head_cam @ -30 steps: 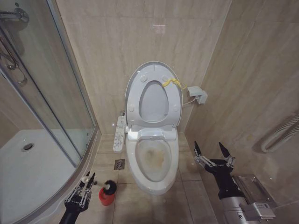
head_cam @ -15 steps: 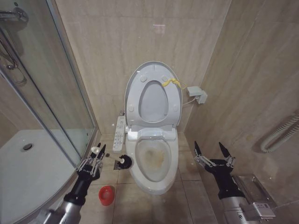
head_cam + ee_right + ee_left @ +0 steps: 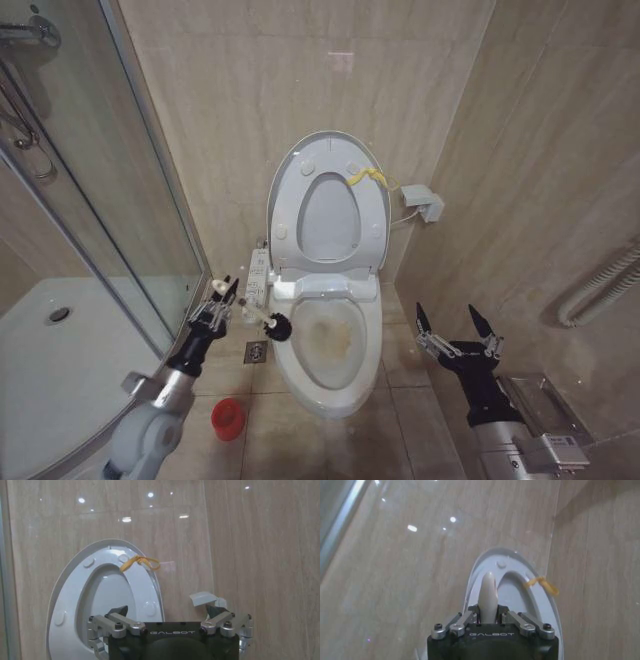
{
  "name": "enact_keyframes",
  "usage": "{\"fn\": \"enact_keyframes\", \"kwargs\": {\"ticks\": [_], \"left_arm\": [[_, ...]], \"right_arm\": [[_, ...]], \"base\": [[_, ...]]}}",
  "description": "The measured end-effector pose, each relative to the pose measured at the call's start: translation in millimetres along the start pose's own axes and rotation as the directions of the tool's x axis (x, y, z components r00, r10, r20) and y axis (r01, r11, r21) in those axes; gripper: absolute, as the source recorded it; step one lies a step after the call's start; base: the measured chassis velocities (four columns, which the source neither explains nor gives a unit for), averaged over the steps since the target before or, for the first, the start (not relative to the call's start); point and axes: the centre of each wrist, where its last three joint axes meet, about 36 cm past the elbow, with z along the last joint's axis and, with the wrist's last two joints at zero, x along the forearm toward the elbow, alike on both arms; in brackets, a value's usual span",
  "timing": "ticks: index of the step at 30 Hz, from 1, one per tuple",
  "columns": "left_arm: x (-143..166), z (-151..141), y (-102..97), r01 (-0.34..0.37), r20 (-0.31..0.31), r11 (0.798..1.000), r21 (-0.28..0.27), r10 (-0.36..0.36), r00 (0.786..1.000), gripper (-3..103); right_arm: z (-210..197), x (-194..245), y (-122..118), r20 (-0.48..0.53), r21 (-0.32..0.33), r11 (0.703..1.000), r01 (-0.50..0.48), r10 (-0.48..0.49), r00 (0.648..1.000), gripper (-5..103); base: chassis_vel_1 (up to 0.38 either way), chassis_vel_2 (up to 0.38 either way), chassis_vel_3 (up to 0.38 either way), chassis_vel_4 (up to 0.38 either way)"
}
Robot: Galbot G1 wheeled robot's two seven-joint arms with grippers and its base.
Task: Open the toilet lid, clean the toilet bowl with a toilet brush, close the toilet lid, and flush.
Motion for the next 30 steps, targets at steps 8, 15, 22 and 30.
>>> {"fn": "enact_keyframes", "kwargs": {"ticks": [8, 15, 22, 30], "left_arm": [[-71.5, 92.4, 15.9, -0.01, -0.022, 1.0, 0.002, 0.01, 1.0, 22], [-109.6, 133.4, -9.6, -0.07, -0.065, 0.997, 0.044, 0.073, 0.995, 22], [-127.6, 158.0, -32.9, -0.094, -0.09, 0.991, 0.094, 0.102, 0.991, 22], [-128.1, 186.6, -46.9, -0.08, -0.108, 0.988, 0.13, 0.094, 0.99, 22]], "right_arm": [[0.0, 0.0, 0.0, 0.0, 0.0, 1.0, 0.0, 0.0, 1.0, 100], [0.0, 0.0, 0.0, 0.0, 0.0, 1.0, 0.0, 0.0, 1.0, 100], [0.0, 0.0, 0.0, 0.0, 0.0, 1.0, 0.0, 0.0, 1.0, 100], [0.0, 0.0, 0.0, 0.0, 0.0, 1.0, 0.0, 0.0, 1.0, 100]], "base": [[0.0, 0.0, 0.0, 0.0], [0.0, 0.0, 0.0, 0.0], [0.0, 0.0, 0.0, 0.0], [0.0, 0.0, 0.0, 0.0]]}}
